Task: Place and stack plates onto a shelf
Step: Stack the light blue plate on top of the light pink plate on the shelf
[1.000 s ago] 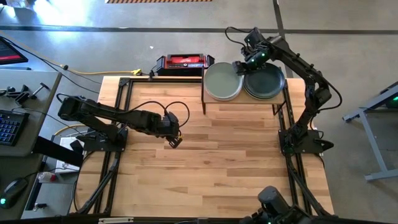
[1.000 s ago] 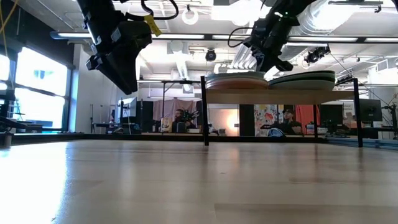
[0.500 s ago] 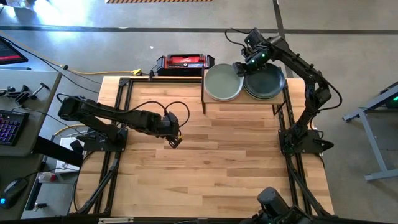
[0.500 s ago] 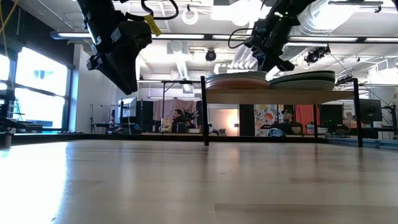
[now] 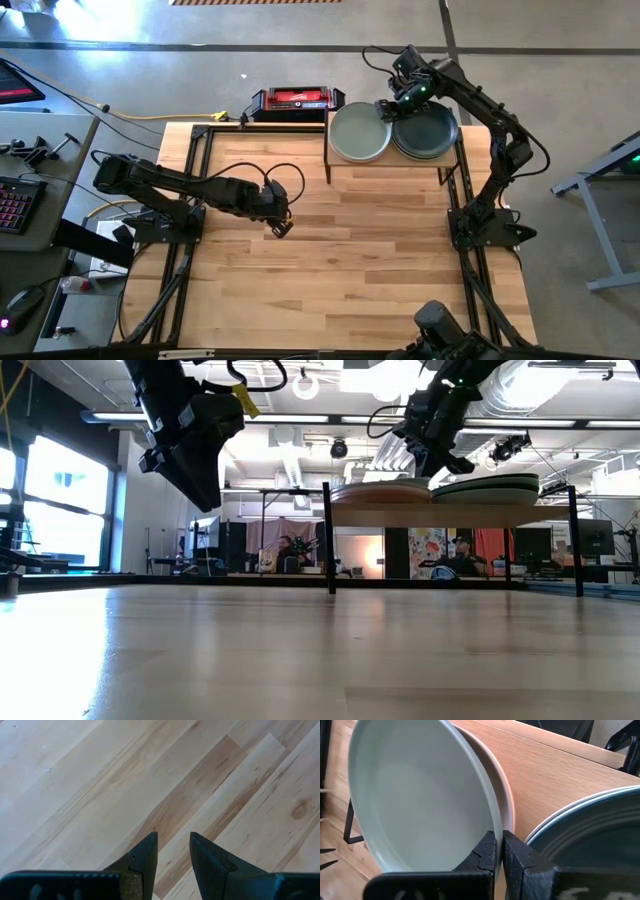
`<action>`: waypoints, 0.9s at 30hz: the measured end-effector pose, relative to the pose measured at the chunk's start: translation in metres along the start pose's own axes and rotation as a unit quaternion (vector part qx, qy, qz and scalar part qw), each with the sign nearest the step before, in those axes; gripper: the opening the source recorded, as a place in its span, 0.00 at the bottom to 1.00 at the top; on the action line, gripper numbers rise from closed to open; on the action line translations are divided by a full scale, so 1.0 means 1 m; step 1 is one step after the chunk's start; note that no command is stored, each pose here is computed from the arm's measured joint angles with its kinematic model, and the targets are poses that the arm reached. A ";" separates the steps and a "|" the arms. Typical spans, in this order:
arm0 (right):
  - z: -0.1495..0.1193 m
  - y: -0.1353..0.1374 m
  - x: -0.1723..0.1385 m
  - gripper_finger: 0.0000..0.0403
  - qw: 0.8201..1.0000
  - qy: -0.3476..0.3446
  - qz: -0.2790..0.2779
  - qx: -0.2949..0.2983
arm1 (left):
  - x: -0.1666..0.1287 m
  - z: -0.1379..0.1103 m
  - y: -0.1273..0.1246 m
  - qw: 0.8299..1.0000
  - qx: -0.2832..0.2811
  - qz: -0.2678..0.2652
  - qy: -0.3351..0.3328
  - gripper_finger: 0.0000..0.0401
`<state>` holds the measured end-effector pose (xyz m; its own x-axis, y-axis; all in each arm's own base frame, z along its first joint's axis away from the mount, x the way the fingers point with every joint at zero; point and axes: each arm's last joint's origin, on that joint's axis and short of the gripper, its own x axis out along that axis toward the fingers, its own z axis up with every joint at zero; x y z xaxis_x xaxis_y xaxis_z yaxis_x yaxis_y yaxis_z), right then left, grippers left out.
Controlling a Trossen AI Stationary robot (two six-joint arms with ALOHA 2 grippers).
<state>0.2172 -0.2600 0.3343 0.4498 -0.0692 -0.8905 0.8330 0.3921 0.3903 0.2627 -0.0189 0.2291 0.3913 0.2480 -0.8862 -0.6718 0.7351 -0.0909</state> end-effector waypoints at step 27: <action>-0.002 -0.004 -0.001 0.00 1.000 0.014 -0.010 0.023 | 0.000 0.000 0.000 1.000 0.000 0.000 0.000 0.25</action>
<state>0.2129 -0.2594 0.3330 0.4251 -0.0504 -0.9038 0.8554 0.3488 0.3829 0.2627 -0.0190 0.2291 0.3919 0.2479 -0.8860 -0.6720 0.7349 -0.0915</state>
